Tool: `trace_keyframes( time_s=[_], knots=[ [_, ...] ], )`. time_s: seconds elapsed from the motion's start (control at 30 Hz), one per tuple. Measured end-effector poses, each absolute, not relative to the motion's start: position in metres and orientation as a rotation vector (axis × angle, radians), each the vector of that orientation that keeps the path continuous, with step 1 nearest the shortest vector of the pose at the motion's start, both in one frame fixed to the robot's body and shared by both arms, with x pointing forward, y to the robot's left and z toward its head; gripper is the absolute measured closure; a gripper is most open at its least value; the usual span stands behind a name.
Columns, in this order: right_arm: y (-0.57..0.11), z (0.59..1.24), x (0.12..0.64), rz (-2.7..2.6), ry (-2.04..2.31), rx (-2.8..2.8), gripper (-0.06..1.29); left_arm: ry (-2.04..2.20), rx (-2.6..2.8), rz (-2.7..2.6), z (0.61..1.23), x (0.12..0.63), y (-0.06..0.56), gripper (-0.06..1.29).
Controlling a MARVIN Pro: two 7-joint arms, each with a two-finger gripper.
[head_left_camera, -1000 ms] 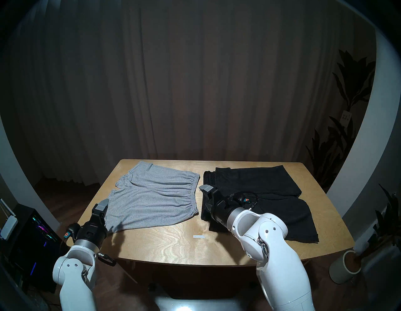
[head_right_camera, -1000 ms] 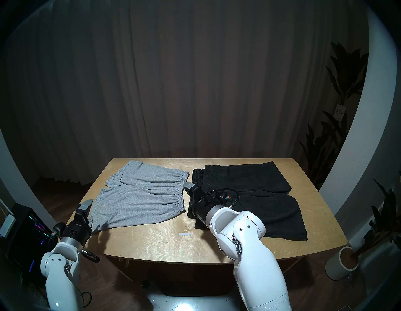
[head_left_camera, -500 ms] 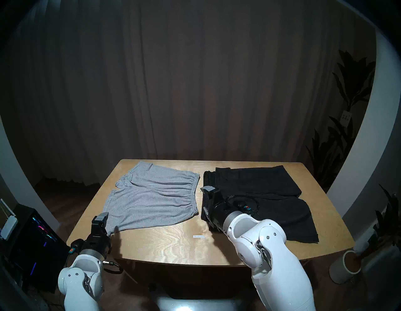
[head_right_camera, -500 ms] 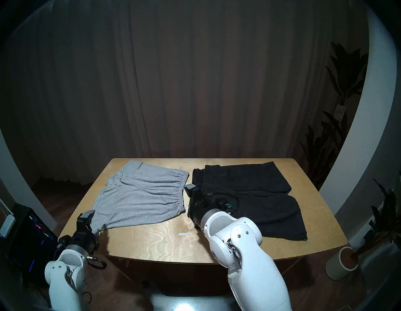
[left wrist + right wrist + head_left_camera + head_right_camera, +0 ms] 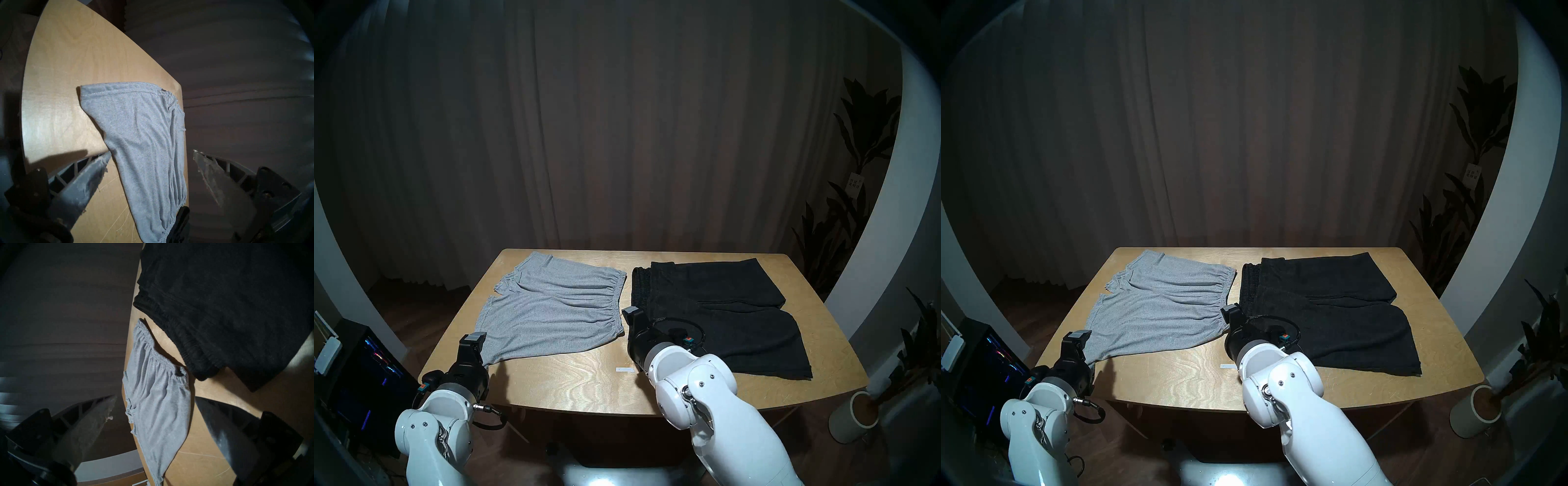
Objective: Fold pants twice and stack them
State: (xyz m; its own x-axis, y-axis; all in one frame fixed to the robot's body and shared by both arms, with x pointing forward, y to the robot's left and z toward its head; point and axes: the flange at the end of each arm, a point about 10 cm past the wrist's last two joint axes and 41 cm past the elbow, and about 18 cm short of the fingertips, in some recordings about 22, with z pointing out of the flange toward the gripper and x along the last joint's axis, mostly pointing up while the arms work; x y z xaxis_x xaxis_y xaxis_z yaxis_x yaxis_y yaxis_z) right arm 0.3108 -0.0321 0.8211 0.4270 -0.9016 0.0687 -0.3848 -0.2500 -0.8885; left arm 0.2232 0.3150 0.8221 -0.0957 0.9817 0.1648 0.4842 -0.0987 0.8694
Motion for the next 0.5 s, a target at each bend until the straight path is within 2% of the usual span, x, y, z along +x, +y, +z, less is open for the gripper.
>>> trace_keyframes(
  time_s=[0.5],
  knots=[
    [-0.016,0.795,0.309,-0.822,1.226,-1.835,0.03,1.686,1.709,1.026,0.82,0.227,0.316,-0.01]
  ],
)
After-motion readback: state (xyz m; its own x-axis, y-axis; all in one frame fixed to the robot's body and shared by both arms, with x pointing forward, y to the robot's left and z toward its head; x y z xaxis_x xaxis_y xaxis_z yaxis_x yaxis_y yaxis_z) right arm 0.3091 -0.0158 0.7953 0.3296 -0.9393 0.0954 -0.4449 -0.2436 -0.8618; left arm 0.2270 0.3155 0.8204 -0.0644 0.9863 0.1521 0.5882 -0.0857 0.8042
